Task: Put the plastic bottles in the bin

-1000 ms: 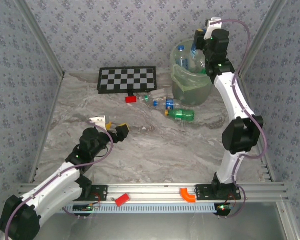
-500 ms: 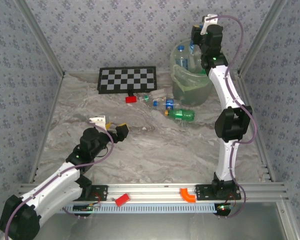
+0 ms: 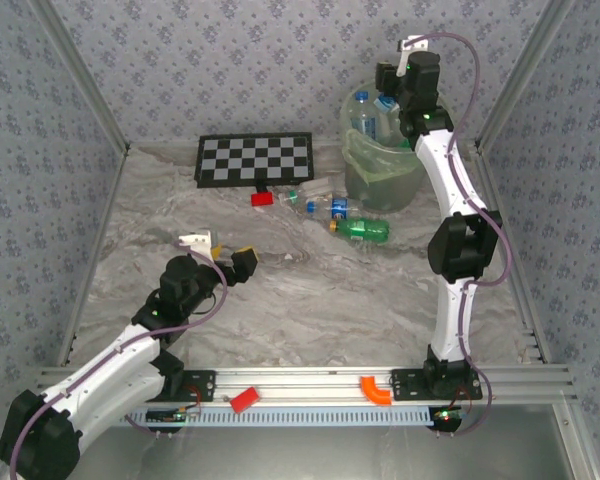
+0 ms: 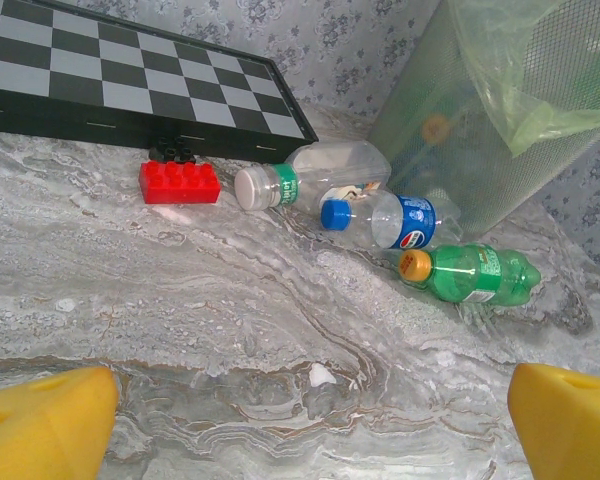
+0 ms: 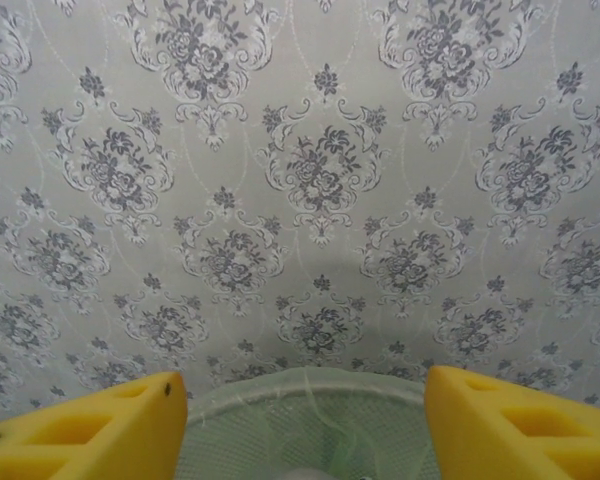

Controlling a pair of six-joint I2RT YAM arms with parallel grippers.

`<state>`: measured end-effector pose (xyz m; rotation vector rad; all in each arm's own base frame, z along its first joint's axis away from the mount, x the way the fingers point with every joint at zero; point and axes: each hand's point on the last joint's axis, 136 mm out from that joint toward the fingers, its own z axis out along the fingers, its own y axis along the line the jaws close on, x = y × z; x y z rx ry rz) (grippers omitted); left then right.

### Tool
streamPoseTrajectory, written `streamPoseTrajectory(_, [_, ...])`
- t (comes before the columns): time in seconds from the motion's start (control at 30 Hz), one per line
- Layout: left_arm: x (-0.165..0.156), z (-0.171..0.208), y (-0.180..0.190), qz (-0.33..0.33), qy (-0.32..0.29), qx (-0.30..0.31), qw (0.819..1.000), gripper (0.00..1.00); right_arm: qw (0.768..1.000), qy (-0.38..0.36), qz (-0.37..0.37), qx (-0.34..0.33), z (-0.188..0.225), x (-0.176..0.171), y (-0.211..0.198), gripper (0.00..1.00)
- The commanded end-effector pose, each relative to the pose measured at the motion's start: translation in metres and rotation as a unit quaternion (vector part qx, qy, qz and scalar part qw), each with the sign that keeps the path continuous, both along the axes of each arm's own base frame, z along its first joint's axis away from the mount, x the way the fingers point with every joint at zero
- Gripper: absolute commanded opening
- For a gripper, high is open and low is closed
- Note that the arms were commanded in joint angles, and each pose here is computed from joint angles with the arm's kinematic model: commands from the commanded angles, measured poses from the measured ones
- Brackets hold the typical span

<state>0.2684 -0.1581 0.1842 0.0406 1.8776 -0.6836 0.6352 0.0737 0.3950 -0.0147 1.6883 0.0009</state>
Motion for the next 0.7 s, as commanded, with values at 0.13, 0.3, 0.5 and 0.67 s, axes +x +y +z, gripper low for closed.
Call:
streamPoseTrajectory(0.13, [0.003,0.019,-0.001,0.003,-0.022,-0.006,1.0,1.0,0.999,-0.015,-0.022,-0.024,0.021,-0.007,-0.005,0.54])
streamPoseTrajectory(0.3, [0.003,0.018,-0.001,0.003,-0.022,-0.006,1.0,1.0,0.998,-0.019,-0.05,-0.044,0.028,-0.012,-0.015,0.39])
streamPoseTrajectory(0.5, [0.003,0.018,-0.001,0.002,-0.021,-0.007,1.0,1.0,0.995,-0.015,-0.063,-0.071,0.031,-0.017,-0.027,0.37])
streamPoseTrajectory(0.67, [0.003,0.016,-0.002,0.001,-0.019,-0.006,1.0,1.0,0.998,0.006,-0.044,-0.054,0.017,-0.01,-0.032,0.37])
